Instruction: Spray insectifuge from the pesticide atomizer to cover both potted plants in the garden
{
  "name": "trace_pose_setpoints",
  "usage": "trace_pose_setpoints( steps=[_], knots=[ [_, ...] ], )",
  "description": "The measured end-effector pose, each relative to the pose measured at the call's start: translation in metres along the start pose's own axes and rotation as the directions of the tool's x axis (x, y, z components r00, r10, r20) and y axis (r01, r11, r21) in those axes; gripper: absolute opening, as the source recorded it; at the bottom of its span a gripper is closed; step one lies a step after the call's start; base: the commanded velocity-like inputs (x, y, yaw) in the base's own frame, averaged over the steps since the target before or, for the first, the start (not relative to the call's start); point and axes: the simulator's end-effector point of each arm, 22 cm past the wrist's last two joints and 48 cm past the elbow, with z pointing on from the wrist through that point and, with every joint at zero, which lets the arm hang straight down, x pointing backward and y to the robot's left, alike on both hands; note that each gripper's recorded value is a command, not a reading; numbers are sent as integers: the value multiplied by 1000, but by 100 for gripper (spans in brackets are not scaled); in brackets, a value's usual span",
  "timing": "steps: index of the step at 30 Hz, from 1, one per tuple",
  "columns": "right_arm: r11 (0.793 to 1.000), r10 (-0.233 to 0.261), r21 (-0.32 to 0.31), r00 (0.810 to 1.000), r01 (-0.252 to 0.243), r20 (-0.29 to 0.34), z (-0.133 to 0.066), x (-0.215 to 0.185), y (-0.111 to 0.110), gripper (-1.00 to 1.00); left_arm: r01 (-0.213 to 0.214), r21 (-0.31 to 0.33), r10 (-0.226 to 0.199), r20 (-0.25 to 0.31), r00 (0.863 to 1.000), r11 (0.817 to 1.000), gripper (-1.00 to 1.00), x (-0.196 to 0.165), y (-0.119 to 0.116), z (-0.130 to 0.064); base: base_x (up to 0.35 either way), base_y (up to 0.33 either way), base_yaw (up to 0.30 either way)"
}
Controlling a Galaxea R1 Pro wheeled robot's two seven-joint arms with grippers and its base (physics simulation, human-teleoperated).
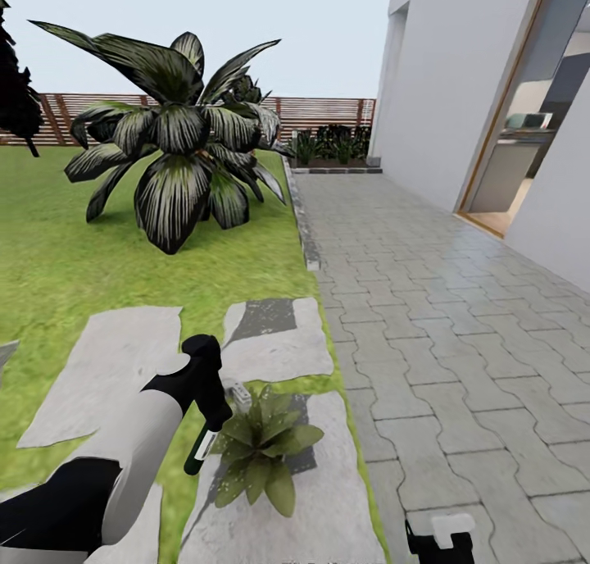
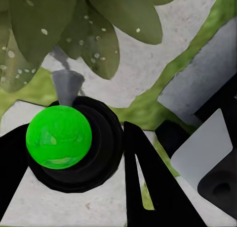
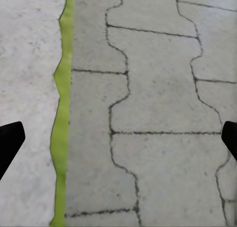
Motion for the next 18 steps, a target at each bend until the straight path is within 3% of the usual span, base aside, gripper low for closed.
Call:
trace_pose_setpoints(
  steps=[18],
  knots=[
    [1000, 0, 0, 1000, 0, 0, 0, 0, 0, 100, 0, 0, 0, -1, 1000, 1000, -100, 0, 0, 0, 117, -257, 254]
  ],
)
